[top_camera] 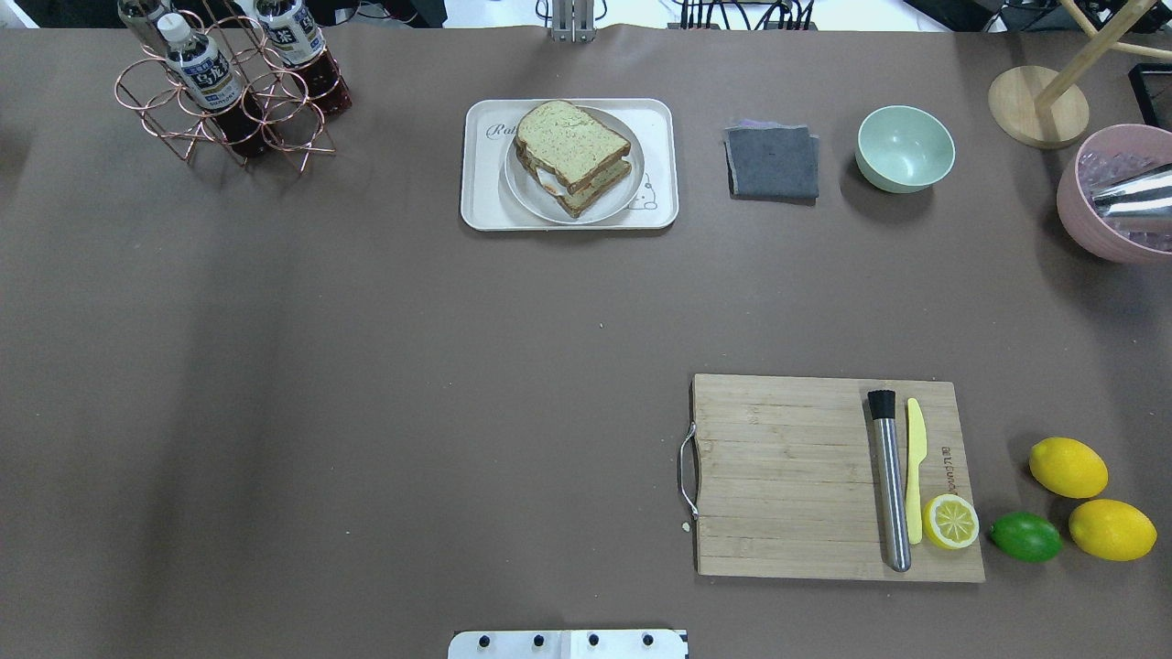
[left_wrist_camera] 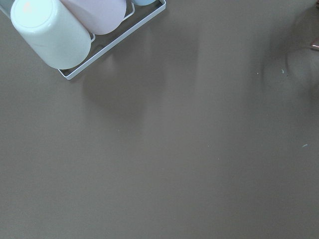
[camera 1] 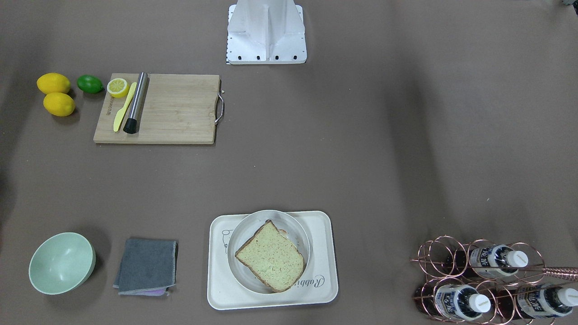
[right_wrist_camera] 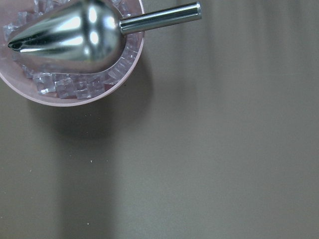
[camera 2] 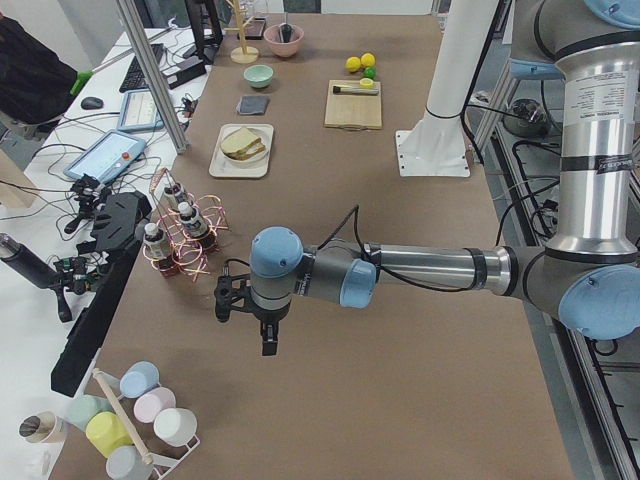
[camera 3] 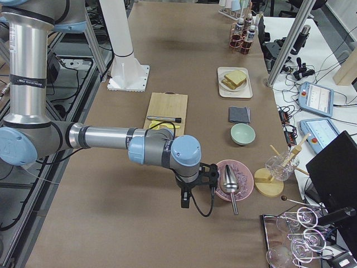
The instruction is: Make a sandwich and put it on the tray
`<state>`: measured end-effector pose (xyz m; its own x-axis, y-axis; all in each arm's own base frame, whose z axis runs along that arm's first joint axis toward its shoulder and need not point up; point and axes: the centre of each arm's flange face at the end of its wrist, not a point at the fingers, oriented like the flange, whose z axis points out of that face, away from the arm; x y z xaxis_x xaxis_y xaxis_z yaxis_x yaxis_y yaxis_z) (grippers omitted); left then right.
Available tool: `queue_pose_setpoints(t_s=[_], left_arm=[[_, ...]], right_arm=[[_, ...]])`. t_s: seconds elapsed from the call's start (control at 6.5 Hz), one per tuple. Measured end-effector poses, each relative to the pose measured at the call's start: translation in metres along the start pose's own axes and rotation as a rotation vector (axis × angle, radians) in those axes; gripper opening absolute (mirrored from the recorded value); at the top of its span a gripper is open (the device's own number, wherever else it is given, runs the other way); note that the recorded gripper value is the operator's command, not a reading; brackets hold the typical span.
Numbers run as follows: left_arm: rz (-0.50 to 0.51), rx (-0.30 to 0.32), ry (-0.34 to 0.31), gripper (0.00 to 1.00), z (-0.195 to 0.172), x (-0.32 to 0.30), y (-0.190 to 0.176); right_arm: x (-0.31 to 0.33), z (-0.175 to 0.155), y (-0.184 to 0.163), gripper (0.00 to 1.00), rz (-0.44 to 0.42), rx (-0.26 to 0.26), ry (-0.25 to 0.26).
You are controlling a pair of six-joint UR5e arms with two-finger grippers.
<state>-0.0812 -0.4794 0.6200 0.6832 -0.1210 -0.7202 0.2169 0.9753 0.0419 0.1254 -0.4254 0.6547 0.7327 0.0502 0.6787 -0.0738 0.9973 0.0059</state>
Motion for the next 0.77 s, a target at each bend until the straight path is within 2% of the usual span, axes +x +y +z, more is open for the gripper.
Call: queue_pose_setpoints(t_s=[0.77], left_arm=[[0.001,-0.002,0.005,0.98,0.0007,0.0008,-0.0004]], right_arm=[[-0.0031,-0.0009,-0.0008,1.00,-0.001,0.004,-0.023]])
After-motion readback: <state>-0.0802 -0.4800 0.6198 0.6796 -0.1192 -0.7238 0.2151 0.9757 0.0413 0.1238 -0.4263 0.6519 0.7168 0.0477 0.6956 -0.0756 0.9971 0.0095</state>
